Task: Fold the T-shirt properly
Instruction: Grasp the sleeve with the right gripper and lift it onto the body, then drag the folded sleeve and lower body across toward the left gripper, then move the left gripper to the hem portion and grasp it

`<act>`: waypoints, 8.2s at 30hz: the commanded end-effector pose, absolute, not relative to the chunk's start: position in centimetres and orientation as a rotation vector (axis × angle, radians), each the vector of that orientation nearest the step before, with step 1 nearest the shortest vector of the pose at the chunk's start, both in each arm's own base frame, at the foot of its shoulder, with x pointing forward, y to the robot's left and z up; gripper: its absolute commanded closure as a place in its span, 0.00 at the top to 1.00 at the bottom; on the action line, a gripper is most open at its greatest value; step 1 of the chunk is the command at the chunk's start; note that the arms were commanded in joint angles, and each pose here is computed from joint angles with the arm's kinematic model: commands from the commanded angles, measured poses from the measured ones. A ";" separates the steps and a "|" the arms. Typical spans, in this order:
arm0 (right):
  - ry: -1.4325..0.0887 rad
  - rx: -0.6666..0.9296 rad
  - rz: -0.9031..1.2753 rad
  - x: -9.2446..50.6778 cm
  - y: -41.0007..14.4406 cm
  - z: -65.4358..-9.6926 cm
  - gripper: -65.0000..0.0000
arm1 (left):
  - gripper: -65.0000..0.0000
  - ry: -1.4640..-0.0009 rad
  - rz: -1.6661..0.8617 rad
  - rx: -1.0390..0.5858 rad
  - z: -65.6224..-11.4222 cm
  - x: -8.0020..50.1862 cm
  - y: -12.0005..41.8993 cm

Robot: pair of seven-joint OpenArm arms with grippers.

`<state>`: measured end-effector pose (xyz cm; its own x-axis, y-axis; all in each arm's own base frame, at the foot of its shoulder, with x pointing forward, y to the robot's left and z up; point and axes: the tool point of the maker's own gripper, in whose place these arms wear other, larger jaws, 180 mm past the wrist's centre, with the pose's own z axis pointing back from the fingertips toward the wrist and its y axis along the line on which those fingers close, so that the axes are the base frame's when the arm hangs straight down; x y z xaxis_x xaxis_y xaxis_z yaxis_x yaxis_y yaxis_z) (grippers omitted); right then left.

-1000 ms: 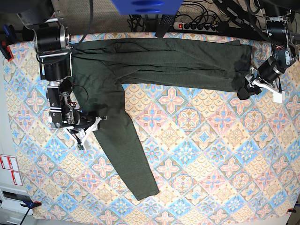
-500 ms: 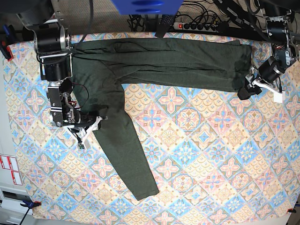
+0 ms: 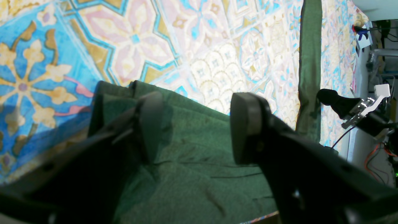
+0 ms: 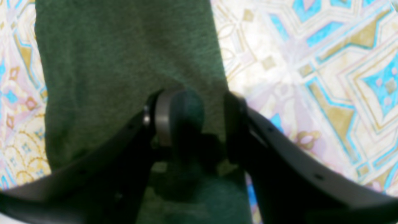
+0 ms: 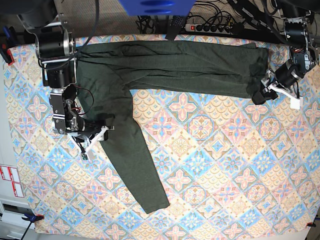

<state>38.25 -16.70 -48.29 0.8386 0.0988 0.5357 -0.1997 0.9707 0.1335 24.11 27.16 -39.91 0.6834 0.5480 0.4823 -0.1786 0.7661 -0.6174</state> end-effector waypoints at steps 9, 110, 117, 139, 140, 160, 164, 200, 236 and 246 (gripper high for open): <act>-0.399 0.139 0.478 34.4 -12.0 -51.3 0.17 | 0.53 -0.748 0.408 -0.567 -38.6 24.9 27.7; -0.507 0.201 0.543 30.9 -8.0 -44.2 0.38 | 0.52 -0.755 0.418 -0.584 -38.8 25.1 26.9; -0.489 0.219 0.516 30.4 -7.9 -45.7 0.38 | 0.52 -0.757 0.418 -0.583 -38.8 25.1 26.9; -0.444 0.311 0.502 28.3 -3.9 -47.0 0.35 | 0.52 -0.757 0.418 -0.583 -38.8 25.1 26.9; -0.444 0.312 0.501 28.3 -3.8 -47.0 0.32 | 0.52 -0.757 0.418 -0.583 -38.8 25.1 26.9; -0.666 0.402 0.571 26.0 0.0 -39.4 0.04 | 0.52 -0.757 0.418 -0.583 -38.8 25.1 26.9; -0.705 0.428 0.581 24.6 0.7 -37.7 0.04 | 0.52 -0.757 0.418 -0.583 -38.8 25.1 26.9; -0.735 0.521 1.048 20.2 9.2 -33.6 0.04 | 0.52 -0.764 0.402 -0.533 -39.2 25.2 27.5; -0.661 0.126 0.307 23.4 -15.0 -38.1 0.30 | 0.53 -0.582 -0.256 -0.508 -42.7 36.1 6.1; -0.663 0.112 0.288 23.4 -15.8 -38.0 0.30 | 0.53 -0.458 -0.382 -0.512 -45.3 34.9 1.7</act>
